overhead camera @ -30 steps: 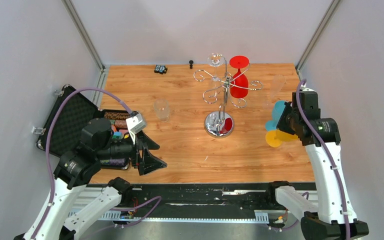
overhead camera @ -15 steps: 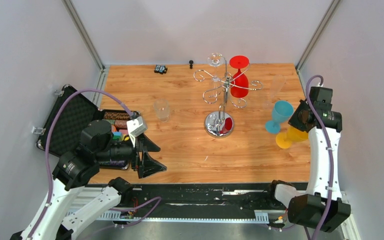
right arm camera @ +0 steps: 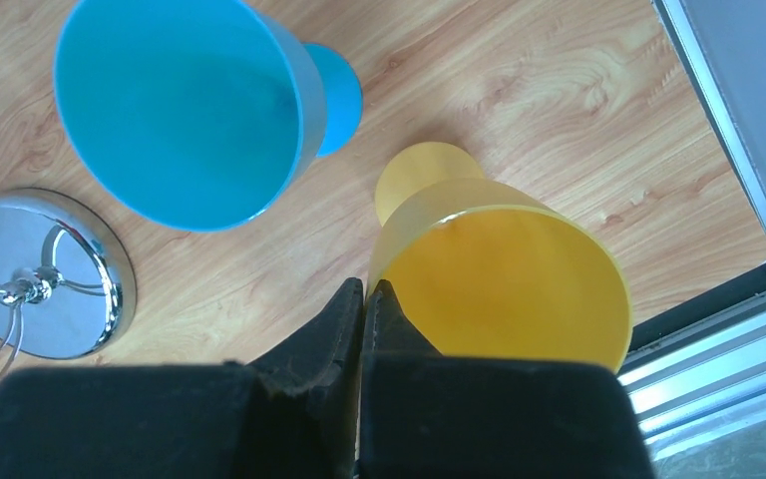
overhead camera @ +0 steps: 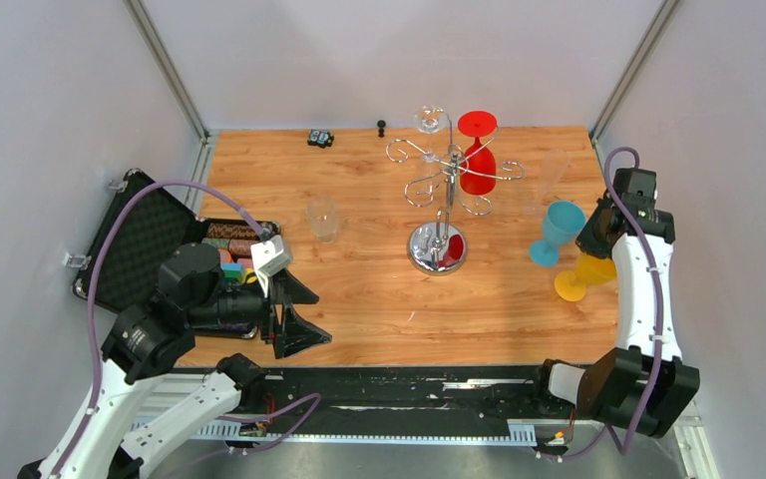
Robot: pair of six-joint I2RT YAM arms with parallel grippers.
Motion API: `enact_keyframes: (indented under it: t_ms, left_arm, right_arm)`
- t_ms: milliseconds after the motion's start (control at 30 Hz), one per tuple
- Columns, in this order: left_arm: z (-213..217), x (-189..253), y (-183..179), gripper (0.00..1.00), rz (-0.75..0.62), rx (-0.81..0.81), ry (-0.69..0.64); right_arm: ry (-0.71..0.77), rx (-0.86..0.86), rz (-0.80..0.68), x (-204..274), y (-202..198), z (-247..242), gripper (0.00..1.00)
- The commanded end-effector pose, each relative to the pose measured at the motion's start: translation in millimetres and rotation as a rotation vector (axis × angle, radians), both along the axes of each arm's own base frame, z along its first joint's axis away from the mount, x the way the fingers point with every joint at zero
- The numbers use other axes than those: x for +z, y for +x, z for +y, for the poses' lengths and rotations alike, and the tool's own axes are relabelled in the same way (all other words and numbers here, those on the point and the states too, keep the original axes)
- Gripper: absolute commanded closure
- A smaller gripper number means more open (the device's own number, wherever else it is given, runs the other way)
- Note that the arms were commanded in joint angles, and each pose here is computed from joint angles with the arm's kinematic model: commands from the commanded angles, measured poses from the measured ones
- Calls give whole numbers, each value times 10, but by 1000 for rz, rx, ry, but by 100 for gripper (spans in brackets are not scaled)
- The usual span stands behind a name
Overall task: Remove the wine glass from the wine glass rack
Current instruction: Place the wine glass at the center of the board.
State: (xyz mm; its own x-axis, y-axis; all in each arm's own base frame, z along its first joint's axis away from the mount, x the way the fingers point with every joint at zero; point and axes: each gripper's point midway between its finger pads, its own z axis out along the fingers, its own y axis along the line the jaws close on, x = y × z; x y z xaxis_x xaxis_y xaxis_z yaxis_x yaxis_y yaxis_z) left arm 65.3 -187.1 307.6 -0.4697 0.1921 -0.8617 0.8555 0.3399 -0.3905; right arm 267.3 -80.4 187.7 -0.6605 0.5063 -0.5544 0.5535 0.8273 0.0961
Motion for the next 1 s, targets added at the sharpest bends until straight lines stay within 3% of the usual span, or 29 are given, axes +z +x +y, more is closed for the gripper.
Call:
enact_keyframes:
  t_ms: [0,700,967]
  left_arm:
    - [10,-14,-2,0,-11,5,3]
    - [17,-64,15,0,-12,12,27]
    - [17,-71,14,0,-11,11,29]
  right_arm:
    - [-42,-5,-23,15,93,-103,100]
    - [-32,-2,93,-377,98,-140,100]
    - [-55,-7,49,-186,135,-171,82]
